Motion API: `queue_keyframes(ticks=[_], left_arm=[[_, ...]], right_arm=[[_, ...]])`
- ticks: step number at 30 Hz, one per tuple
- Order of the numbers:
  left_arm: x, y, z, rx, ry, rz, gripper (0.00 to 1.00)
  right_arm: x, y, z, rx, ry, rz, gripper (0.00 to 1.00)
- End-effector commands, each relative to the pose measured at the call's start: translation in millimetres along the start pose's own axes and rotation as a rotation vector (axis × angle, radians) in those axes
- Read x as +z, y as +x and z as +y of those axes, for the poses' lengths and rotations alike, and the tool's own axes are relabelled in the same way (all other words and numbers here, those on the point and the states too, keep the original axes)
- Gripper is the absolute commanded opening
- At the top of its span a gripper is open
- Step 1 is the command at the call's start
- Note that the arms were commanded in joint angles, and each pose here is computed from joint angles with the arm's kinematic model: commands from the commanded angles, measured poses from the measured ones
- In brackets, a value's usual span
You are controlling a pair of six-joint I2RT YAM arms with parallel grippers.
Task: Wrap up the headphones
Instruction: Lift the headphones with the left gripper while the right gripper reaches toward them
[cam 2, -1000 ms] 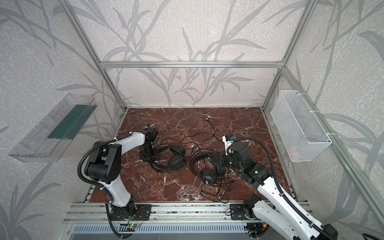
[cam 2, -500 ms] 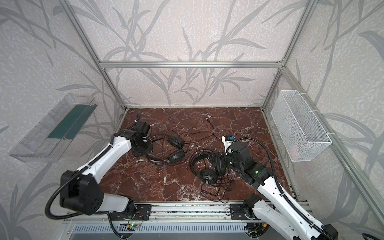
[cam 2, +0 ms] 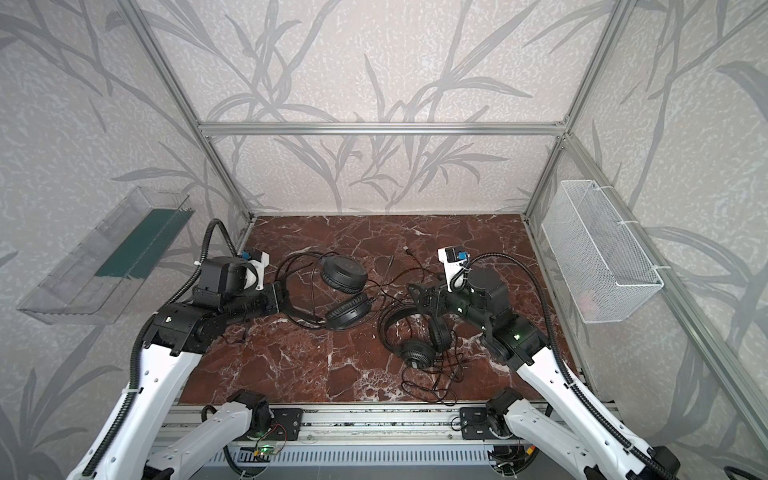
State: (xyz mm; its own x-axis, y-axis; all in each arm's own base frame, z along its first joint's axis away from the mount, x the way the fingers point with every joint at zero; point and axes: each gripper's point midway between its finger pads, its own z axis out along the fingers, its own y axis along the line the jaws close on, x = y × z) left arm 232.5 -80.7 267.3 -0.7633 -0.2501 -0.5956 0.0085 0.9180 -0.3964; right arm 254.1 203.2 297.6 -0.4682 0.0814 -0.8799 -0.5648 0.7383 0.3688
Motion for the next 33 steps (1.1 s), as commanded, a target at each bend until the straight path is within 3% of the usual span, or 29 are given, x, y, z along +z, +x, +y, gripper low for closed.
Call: queue_keyframes(ticks=[1, 7, 14, 20, 24, 33], left_arm=[[-28.9, -12.8, -39.6, -0.027, 0.198, -0.051, 0.0], [-50.0, -21.5, -62.1, -0.07, 0.318, -0.088, 0.0], [-65.6, -27.6, -72.6, -0.13, 0.379, -0.119, 0.0], [-61.3, -23.4, -66.6, -0.169, 0.345, -0.093, 0.0], [-65.0, -21.6, -63.7, -0.17, 0.322, -0.089, 0.0], [-64.5, -17.5, -63.7, -0.171, 0.326, -0.079, 0.0]], right_arm=[[11.5, -4.1, 12.2, -0.053, -0.077, -0.034, 1.0], [17.7, 7.7, 17.4, -0.118, -0.175, -0.166, 0.99], [67.7, 34.3, 25.3, -0.161, -0.249, -0.063, 0.94], [116.3, 58.3, 69.8, -0.316, -0.355, 0.015, 0.86], [147.9, 61.9, 48.6, -0.268, -0.246, 0.017, 0.86], [206.6, 87.1, 27.3, -0.278, -0.192, 0.108, 0.79]])
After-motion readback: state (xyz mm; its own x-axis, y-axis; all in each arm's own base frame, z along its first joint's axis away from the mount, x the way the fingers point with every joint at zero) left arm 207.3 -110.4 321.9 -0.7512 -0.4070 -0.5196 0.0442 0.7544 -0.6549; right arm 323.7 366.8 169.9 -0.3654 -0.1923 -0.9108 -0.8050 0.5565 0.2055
